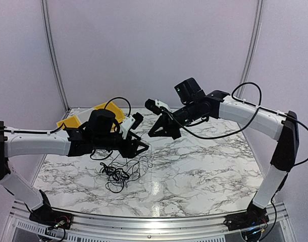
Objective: Untangle the cables
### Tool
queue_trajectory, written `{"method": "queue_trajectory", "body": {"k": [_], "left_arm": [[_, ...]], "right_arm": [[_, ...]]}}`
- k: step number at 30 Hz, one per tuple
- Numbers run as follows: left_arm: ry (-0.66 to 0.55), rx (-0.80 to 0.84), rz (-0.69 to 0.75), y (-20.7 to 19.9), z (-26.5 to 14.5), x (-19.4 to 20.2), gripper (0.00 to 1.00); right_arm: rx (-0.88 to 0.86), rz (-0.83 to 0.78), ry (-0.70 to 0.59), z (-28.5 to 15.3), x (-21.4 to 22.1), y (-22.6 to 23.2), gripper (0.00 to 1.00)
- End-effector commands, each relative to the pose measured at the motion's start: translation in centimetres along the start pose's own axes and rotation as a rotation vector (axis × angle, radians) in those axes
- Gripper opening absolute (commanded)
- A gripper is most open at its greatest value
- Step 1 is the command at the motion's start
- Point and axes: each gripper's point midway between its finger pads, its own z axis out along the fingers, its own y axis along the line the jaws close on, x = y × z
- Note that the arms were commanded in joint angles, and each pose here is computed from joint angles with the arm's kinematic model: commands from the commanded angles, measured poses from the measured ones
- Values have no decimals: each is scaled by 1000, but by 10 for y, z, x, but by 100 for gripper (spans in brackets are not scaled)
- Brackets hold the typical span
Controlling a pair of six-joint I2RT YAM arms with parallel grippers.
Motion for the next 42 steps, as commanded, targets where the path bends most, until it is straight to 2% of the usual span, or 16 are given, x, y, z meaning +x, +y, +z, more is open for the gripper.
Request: {"method": "queue_trajectory", "body": {"k": [1, 4, 10, 13, 20, 24, 33, 42], "left_arm": [[-22, 43, 17, -6, -6, 1, 60], [-20, 34, 12, -2, -10, 5, 55], [-24, 19, -18, 7, -17, 9, 35], [-19, 4, -42, 12, -17, 13, 20], [-14, -8, -83, 17, -10, 25, 10], [-30, -19, -85, 19, -10, 25, 0], [-12, -96, -93, 34, -7, 38, 0], [89, -184, -181, 54, -9, 93, 0]], "right_arm": [[6, -52, -36, -11, -21, 7, 0], [6, -52, -35, -10, -21, 6, 0], [11, -54, -30, -9, -20, 5, 0], [15, -55, -28, -10, -19, 5, 0], [36, -78, -41, -16, -31, 3, 0], [39, -77, -40, -17, -31, 3, 0], [52, -98, -48, -24, -43, 2, 0], [176, -254, -157, -85, -118, 3, 0]]}}
